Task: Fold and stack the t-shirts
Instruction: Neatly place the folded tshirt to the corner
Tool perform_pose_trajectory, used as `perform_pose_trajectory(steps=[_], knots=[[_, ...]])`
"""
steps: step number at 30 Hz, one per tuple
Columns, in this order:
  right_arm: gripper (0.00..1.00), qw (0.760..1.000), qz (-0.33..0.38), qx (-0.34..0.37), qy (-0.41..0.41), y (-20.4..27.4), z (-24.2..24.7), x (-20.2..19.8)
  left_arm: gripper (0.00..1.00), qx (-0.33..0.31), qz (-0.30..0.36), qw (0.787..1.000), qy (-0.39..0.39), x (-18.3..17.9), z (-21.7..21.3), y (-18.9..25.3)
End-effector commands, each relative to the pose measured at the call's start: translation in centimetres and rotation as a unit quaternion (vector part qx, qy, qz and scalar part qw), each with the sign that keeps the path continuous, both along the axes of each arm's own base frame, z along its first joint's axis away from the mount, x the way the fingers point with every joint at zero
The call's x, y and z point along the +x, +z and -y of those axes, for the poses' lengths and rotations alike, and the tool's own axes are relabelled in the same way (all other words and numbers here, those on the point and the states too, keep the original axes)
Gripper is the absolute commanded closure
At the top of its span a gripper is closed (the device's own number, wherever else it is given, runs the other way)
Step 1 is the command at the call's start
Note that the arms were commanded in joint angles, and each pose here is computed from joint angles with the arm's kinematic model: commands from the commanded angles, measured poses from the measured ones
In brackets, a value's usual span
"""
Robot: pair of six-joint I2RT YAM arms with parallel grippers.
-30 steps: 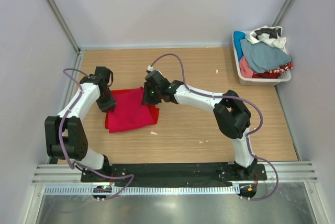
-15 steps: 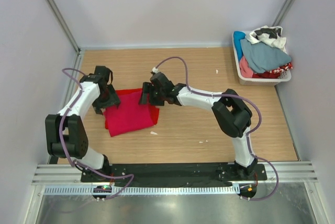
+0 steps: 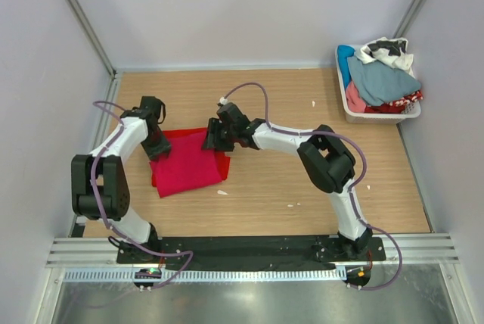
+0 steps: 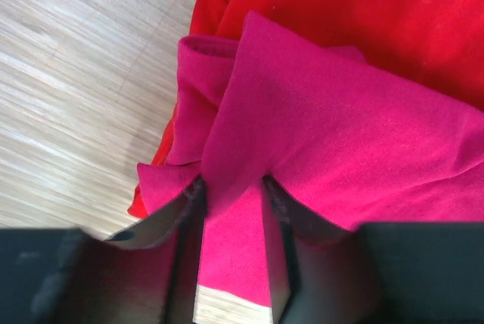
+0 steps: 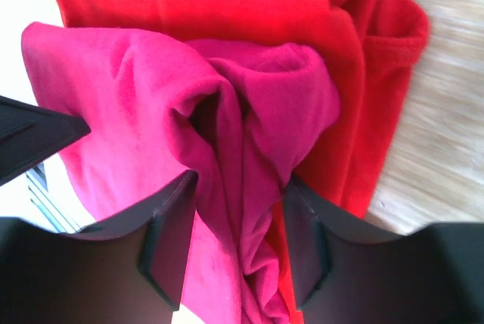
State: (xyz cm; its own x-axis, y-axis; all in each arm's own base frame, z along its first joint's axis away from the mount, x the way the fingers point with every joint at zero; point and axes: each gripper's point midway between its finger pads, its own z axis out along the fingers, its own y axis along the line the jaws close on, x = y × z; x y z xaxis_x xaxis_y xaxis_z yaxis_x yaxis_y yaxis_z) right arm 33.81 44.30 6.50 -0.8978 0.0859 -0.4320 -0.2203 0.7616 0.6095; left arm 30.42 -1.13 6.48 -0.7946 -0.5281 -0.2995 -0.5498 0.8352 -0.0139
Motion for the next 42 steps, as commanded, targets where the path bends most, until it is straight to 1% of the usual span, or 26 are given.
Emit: perform_pose_trajectory(steps=[1,3,4,5,8,11,14,16,18,19,20,23,24,27,31,34,37,42], knots=[[0.50,0.999,0.027,0.035,0.016,2.7,-1.9,1.3,0.69,0.011,0.042,0.999,0.015,1.3,-0.7,1.1],[0.52,0.999,0.033,0.033,0.019,3.2,-2.2,1.7,0.67,0.024,0.034,0.999,0.019,1.0,-1.2,1.2],[0.52,0.999,0.035,0.030,0.020,3.2,-2.2,1.7,0.53,0.030,0.030,0.999,0.023,0.8,-1.4,1.2],[0.53,0.999,0.034,0.026,0.019,3.1,-2.1,1.8,0.45,0.035,0.026,0.999,0.026,0.4,-1.6,1.3],[0.52,0.999,0.042,0.015,0.016,3.2,-1.8,2.1,0.32,0.055,0.038,0.997,0.040,-0.1,-2.4,1.7],[0.51,0.999,0.042,0.014,0.016,3.2,-1.8,2.0,0.28,0.054,0.064,0.995,0.046,-0.2,-2.5,2.4],[0.51,0.999,0.042,0.014,0.017,3.2,-1.7,2.0,0.27,0.047,0.076,0.995,0.051,-0.2,-2.6,2.3],[0.51,0.999,0.043,0.014,0.017,3.3,-1.6,2.0,0.28,0.035,0.080,0.994,0.062,-0.6,-2.9,1.7],[0.51,0.999,0.045,0.016,0.017,3.5,-1.6,2.0,0.30,0.009,0.103,0.992,0.065,0.1,-2.5,1.7],[0.52,0.999,0.045,0.016,0.017,3.5,-1.6,2.0,0.31,0.004,0.107,0.991,0.082,-0.1,-3.4,1.4],[0.51,0.999,0.046,0.016,0.018,3.5,-1.6,1.9,0.32,-0.010,0.122,0.989,0.082,0.6,-3.1,1.6],[0.52,0.999,0.045,0.017,0.020,3.6,-1.6,1.8,0.37,-0.022,0.139,0.987,0.082,1.6,-3.0,1.6],[0.52,0.999,0.046,0.018,0.021,3.6,-1.7,1.8,0.37,-0.023,0.140,0.987,0.081,1.7,-3.0,1.6],[0.52,0.998,0.047,0.022,0.022,3.9,-1.6,1.6,0.44,-0.026,0.144,0.986,0.076,2.5,-2.9,1.4],[0.53,0.998,0.049,0.021,0.021,3.9,-1.6,1.8,0.46,-0.029,0.153,0.985,0.072,2.9,-2.7,1.4],[0.54,0.998,0.049,0.021,0.021,3.9,-1.6,1.8,0.51,-0.033,0.157,0.985,0.071,3.0,-2.6,1.3],[0.54,0.998,0.047,0.021,0.021,3.6,-1.7,1.8,0.58,-0.035,0.150,0.986,0.069,3.3,-2.5,0.9],[0.55,0.998,0.047,0.020,0.020,3.7,-1.6,1.8,0.64,-0.025,0.138,0.988,0.072,3.2,-2.9,0.3]])
